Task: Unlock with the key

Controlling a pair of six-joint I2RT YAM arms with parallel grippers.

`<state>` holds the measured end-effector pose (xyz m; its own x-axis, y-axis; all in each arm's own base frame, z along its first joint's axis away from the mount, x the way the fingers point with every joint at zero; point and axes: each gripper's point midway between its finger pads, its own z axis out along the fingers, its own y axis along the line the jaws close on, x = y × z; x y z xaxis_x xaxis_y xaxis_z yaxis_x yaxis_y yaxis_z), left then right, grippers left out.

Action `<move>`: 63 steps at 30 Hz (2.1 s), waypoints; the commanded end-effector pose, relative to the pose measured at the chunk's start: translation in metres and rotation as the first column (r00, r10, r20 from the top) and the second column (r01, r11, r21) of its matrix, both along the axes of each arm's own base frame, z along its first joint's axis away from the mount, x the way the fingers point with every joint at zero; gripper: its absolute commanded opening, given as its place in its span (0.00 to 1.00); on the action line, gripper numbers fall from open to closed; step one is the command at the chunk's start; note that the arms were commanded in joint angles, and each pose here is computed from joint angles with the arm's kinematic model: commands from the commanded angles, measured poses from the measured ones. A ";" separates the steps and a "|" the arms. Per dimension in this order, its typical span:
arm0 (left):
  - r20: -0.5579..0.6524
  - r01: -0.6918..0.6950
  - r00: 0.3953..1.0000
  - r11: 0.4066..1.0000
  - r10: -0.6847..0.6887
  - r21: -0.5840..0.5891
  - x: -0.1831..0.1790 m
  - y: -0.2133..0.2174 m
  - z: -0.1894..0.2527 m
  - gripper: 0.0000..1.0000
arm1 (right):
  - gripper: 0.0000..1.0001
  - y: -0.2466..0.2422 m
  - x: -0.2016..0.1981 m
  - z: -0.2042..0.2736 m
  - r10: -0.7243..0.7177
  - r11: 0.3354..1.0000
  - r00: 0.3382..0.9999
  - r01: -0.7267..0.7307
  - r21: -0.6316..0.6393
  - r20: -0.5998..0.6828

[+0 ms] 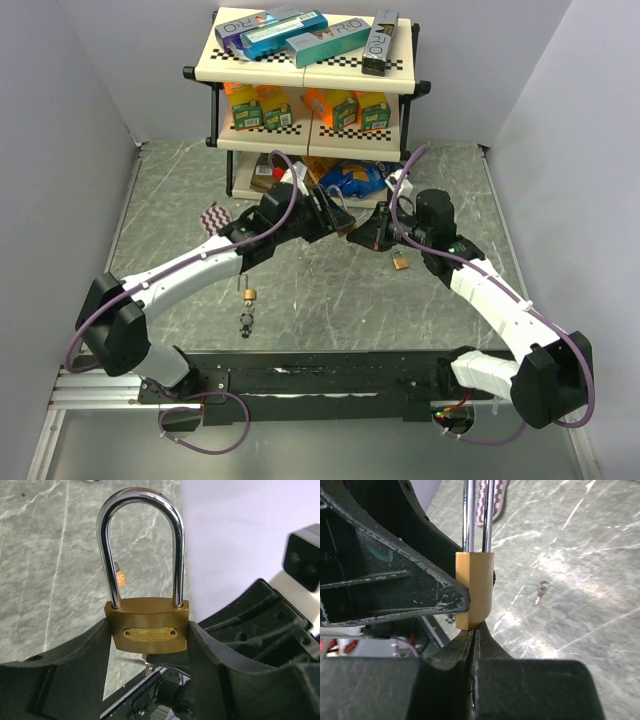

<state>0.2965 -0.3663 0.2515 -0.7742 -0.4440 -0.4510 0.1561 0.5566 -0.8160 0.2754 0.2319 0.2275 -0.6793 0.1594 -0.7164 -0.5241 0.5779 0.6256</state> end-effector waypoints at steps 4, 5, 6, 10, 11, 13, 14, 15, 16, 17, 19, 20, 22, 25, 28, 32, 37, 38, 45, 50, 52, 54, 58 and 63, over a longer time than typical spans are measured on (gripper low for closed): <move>0.258 0.295 0.939 0.918 -0.227 -0.265 -0.058 -0.024 0.110 0.01 | 0.00 0.002 0.015 0.034 -0.002 0.989 0.999 -0.004 0.146 0.040; 0.274 0.309 0.933 0.911 -0.235 -0.273 -0.061 -0.023 0.114 0.01 | 0.00 0.003 0.015 0.036 0.004 0.987 0.999 -0.010 0.160 0.040; 0.279 0.314 0.931 0.909 -0.237 -0.274 -0.063 -0.022 0.114 0.01 | 0.00 0.003 0.015 0.036 0.004 0.987 0.999 -0.010 0.163 0.036; 0.312 0.342 0.916 0.896 -0.252 -0.281 -0.068 -0.021 0.120 0.01 | 0.00 0.002 0.015 0.038 0.013 0.981 1.000 -0.016 0.194 0.021; 0.323 0.348 0.912 0.893 -0.252 -0.285 -0.069 -0.021 0.123 0.01 | 0.00 0.003 0.015 0.039 0.019 0.978 1.000 -0.021 0.209 0.014; 0.332 0.365 0.905 0.886 -0.266 -0.285 -0.072 -0.022 0.124 0.01 | 0.00 0.003 0.015 0.038 0.022 0.976 1.000 -0.023 0.218 0.009; 0.337 0.371 0.902 0.884 -0.269 -0.286 -0.073 -0.022 0.125 0.01 | 0.00 0.002 0.016 0.038 0.018 0.973 1.000 -0.016 0.228 -0.004; 0.342 0.374 0.900 0.882 -0.271 -0.287 -0.074 -0.021 0.125 0.01 | 0.00 0.001 0.016 0.039 0.021 0.972 1.000 -0.020 0.236 -0.003; 0.347 0.378 0.897 0.880 -0.272 -0.287 -0.075 -0.021 0.127 0.01 | 0.00 0.001 0.016 0.039 0.023 0.969 1.000 -0.020 0.245 -0.010; 0.354 0.381 0.895 0.878 -0.272 -0.288 -0.076 -0.020 0.128 0.01 | 0.00 0.000 0.017 0.040 0.019 0.968 1.000 -0.016 0.251 -0.011; 0.365 0.393 0.888 0.873 -0.279 -0.290 -0.078 -0.020 0.130 0.01 | 0.00 -0.001 0.018 0.040 0.019 0.965 1.000 -0.014 0.262 -0.018; 0.369 0.396 0.886 0.872 -0.280 -0.290 -0.079 -0.020 0.131 0.01 | 0.00 -0.002 0.019 0.039 0.014 0.964 1.000 -0.008 0.264 -0.020; 0.377 0.407 0.880 0.866 -0.288 -0.289 -0.081 -0.020 0.133 0.01 | 0.00 -0.002 0.020 0.041 0.014 0.961 1.000 -0.008 0.276 -0.020; 0.388 0.422 0.872 0.859 -0.297 -0.289 -0.083 -0.021 0.134 0.01 | 0.00 -0.003 0.021 0.042 0.014 0.957 1.000 -0.006 0.290 -0.027; 0.403 0.441 0.861 0.850 -0.310 -0.288 -0.088 -0.022 0.137 0.01 | 0.00 -0.005 0.022 0.042 0.015 0.952 0.999 -0.003 0.306 -0.035; 0.418 0.464 0.848 0.839 -0.327 -0.286 -0.093 -0.025 0.140 0.01 | 0.00 -0.005 0.023 0.039 0.020 0.948 0.999 -0.003 0.318 -0.051; 0.415 0.463 0.848 0.840 -0.329 -0.282 -0.093 -0.026 0.139 0.01 | 0.00 -0.005 0.024 0.040 0.022 0.949 0.999 -0.008 0.315 -0.041; 0.396 0.443 0.861 0.853 -0.319 -0.276 -0.089 -0.026 0.135 0.01 | 0.00 -0.006 0.024 0.042 0.016 0.953 0.999 -0.003 0.303 -0.043; 0.243 0.225 0.954 0.957 -0.177 -0.185 -0.048 -0.019 0.108 0.01 | 0.25 -0.017 0.012 0.034 -0.008 0.983 1.000 0.008 0.181 -0.002; 0.136 0.114 0.986 0.983 -0.095 -0.143 -0.022 -0.007 0.084 0.01 | 0.50 -0.030 -0.012 0.024 -0.032 0.993 0.999 0.032 0.115 0.001; 0.109 0.101 0.990 0.986 -0.087 -0.136 -0.017 -0.002 0.075 0.01 | 0.53 -0.036 -0.023 0.019 -0.046 0.995 0.999 0.045 0.086 0.000; 0.105 0.096 0.991 0.988 -0.083 -0.118 -0.014 0.001 0.069 0.01 | 0.56 -0.039 -0.030 0.017 -0.053 0.996 0.999 0.053 0.070 0.007; 0.107 0.103 0.990 0.992 -0.094 -0.077 -0.014 0.007 0.056 0.01 | 0.59 -0.047 -0.035 0.040 -0.089 0.994 0.993 0.085 0.063 0.072; 0.186 0.205 0.964 0.977 -0.191 -0.062 -0.029 0.012 0.058 0.01 | 0.62 -0.046 -0.034 0.074 -0.065 0.996 0.984 0.056 0.063 0.166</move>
